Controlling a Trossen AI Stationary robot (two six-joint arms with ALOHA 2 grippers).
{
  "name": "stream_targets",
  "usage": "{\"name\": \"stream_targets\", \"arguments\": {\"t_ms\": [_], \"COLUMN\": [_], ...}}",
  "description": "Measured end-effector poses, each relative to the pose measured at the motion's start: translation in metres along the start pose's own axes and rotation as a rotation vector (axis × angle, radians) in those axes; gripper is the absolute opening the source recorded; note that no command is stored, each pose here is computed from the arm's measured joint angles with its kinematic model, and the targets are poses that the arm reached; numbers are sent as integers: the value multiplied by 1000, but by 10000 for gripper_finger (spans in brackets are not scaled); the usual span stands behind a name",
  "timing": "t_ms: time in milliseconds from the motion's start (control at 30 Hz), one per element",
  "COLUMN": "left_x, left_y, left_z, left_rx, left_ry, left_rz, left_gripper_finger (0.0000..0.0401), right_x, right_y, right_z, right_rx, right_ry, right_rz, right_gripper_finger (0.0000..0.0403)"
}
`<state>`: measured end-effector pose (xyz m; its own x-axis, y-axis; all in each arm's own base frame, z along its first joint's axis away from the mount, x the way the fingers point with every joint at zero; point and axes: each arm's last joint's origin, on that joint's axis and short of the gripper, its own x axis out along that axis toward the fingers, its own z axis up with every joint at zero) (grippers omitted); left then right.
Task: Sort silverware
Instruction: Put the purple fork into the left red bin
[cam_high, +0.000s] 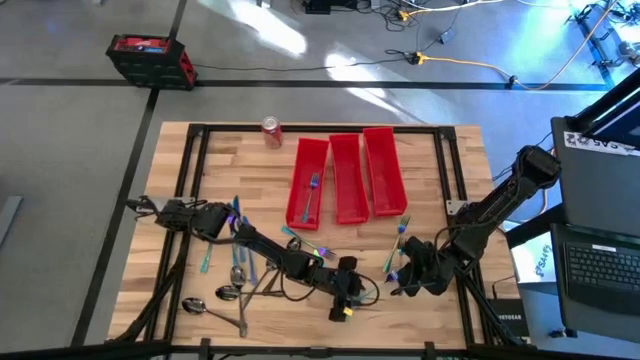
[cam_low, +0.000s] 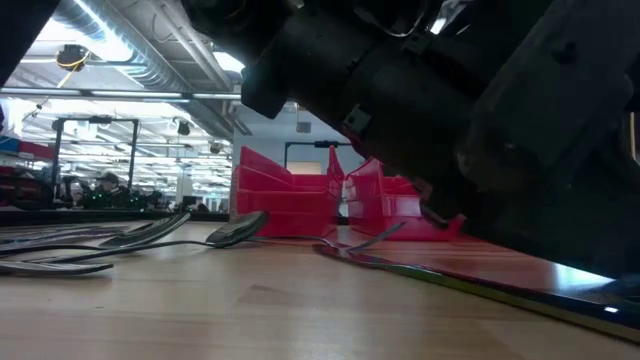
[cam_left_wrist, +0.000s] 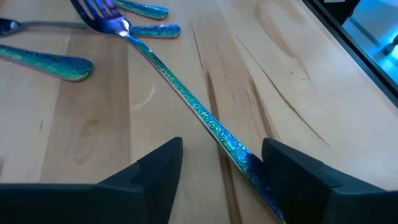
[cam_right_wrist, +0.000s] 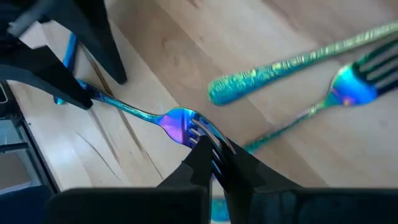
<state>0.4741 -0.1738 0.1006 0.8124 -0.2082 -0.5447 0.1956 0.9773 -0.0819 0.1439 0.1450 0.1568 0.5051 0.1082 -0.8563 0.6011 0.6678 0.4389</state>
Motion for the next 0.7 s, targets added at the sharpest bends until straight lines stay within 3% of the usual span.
{"name": "stream_targets", "arguments": {"t_ms": [700], "left_x": [0], "left_y": [4], "left_z": [1], "left_rx": [-22], "left_ry": [3], "left_rz": [-18], "left_gripper_finger": [186], "right_x": [-5], "right_y": [8], "right_z": [3], "right_rx": [-44], "right_ry": [-29], "right_rz": [27], "right_gripper_finger": [0]}}
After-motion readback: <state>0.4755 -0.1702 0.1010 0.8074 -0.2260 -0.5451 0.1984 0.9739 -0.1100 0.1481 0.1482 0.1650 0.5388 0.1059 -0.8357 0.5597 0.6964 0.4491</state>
